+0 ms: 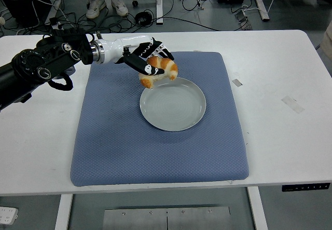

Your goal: Place the bread on the plate

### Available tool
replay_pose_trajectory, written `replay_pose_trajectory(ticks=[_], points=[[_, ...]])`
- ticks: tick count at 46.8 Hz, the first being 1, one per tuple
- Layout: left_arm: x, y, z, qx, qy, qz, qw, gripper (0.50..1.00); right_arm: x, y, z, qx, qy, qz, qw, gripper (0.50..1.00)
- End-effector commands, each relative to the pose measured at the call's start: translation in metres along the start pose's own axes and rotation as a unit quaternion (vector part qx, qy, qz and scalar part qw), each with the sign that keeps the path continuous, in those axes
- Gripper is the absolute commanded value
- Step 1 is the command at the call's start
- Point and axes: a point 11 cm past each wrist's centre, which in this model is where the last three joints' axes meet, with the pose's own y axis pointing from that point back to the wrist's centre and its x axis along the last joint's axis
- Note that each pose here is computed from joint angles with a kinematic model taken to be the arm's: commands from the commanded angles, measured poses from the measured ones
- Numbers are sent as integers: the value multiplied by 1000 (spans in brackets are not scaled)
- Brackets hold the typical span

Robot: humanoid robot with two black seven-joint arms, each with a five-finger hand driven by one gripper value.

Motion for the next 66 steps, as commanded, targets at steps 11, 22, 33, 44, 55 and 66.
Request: replay_pose_trajectory(ticks=[11,22,33,44,55,66], points=[[-12,-4,-7,3,7,-10,1000,637,0,0,0,0,0,0,1000,1000],[-31,-13,-15,4,21,-26,999,646,0,0,0,0,0,0,1000,1000],[-38,-13,-23,8,28,-28,999,661,0,0,0,0,0,0,1000,1000],[-38,-13,-24,8,30,-28,999,719,0,0,0,0,0,0,1000,1000],[-40,-12,-28,10,35,-27,999,795,0,0,0,0,0,0,1000,1000],[-41,-11,-29,10,37,-26,999,814,0,0,0,0,0,0,1000,1000]])
